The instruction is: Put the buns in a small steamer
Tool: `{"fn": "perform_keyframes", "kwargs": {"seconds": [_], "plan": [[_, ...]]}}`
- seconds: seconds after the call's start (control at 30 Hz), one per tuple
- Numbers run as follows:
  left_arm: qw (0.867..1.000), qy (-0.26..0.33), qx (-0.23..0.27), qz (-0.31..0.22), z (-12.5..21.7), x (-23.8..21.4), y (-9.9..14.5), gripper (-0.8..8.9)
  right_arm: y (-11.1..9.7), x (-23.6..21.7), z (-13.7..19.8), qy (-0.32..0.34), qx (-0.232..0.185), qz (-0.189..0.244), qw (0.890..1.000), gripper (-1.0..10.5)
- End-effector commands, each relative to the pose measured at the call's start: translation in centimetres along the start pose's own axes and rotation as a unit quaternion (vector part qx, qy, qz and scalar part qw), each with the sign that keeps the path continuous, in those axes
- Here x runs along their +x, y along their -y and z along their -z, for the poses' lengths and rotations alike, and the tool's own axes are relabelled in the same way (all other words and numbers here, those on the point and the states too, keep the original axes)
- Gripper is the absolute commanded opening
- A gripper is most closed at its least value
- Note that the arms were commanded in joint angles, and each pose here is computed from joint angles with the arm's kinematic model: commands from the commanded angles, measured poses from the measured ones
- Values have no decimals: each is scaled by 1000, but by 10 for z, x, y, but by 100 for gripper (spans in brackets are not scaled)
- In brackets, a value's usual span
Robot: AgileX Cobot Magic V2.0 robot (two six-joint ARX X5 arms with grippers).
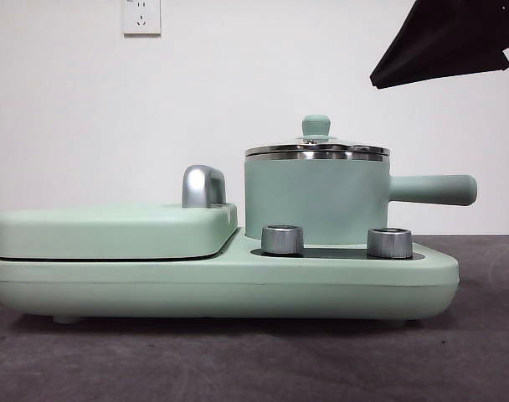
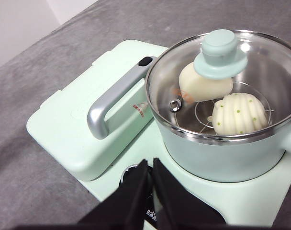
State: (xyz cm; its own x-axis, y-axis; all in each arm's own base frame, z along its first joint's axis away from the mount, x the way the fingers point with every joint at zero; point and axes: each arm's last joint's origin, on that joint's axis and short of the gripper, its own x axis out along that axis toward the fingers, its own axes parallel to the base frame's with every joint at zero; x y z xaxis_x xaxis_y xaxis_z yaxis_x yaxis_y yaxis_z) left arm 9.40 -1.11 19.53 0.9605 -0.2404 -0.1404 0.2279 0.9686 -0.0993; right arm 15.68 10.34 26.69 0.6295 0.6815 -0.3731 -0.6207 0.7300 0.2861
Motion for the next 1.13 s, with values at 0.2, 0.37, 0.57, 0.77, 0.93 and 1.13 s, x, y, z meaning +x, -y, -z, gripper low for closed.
{"fn": "perform_keyframes", "kwargs": {"seconds": [0.2,0.37,0.57,0.77,0.93,1.13], "plan": [[999,37,-13,-13,34,6,-7,7,-3,-1,-6,10,-7,-6,1000,17],[1000,19,-17,-15,37,7,-7,7,-3,-1,-6,10,-7,-6,1000,17],[1000,20,-17,-15,37,7,-7,7,-3,-1,-6,10,-8,-6,1000,17],[1000,20,-17,-15,37,7,-7,7,0,-18,-4,28,-83,35,996,17],[1000,20,-17,-15,37,7,-7,7,20,-41,32,85,-108,133,981,17],[1000,20,-17,-15,37,7,-7,7,45,-62,84,175,-99,242,949,17]]}}
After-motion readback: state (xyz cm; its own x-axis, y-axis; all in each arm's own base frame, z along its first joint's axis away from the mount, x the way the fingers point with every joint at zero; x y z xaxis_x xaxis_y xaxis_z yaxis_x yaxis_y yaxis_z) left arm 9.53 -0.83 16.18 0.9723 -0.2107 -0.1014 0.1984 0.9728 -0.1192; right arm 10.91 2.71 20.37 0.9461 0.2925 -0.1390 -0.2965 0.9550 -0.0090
